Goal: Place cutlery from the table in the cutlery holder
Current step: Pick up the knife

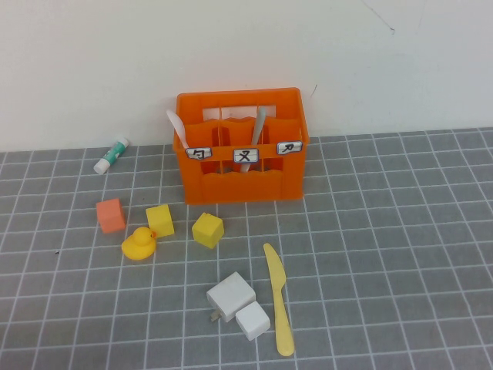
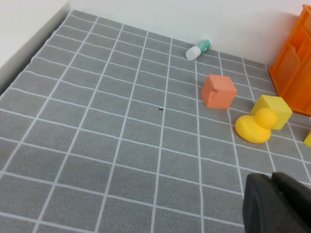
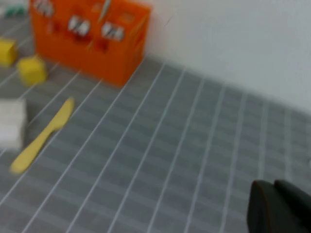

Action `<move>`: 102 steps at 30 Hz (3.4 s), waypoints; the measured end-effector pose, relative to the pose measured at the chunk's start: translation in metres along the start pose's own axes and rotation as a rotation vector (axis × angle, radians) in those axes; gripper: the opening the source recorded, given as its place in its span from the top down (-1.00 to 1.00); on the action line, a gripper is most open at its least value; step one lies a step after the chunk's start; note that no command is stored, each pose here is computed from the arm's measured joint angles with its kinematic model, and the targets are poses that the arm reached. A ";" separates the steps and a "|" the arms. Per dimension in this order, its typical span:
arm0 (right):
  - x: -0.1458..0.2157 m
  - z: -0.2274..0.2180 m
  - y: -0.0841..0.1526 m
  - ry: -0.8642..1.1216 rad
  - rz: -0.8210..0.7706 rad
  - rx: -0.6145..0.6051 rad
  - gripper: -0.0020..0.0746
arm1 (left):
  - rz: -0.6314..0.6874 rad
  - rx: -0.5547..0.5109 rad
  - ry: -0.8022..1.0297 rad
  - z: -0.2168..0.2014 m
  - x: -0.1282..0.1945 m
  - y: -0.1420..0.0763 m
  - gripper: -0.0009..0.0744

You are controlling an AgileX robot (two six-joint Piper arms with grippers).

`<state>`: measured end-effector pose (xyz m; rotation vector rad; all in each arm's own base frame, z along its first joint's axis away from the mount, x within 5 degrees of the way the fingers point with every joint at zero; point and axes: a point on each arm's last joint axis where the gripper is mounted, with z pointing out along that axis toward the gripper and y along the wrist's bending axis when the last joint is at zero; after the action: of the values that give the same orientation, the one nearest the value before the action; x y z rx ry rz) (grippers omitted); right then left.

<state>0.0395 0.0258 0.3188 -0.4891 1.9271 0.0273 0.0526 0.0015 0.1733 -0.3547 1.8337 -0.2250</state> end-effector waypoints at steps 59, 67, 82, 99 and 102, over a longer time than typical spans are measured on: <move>-0.054 0.369 0.144 0.928 0.025 -0.317 0.93 | 0.002 0.000 0.000 0.000 0.000 0.000 0.98; -0.041 0.403 0.159 0.953 0.115 -0.285 0.52 | 0.002 0.000 0.000 0.000 0.000 0.000 0.98; -0.026 0.409 0.175 0.990 0.170 -0.247 0.20 | 0.000 0.000 0.000 0.000 0.000 0.000 0.98; -0.013 0.407 0.193 1.049 0.168 -0.193 0.30 | 0.000 0.000 0.001 0.000 0.000 0.000 0.98; -0.013 0.407 0.193 1.048 0.167 -0.192 0.52 | 0.001 0.000 0.001 0.000 0.000 0.000 0.98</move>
<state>0.3352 0.3054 0.1252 -0.5139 3.0117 0.0746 0.0526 0.0015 0.1733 -0.3533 1.8344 -0.2241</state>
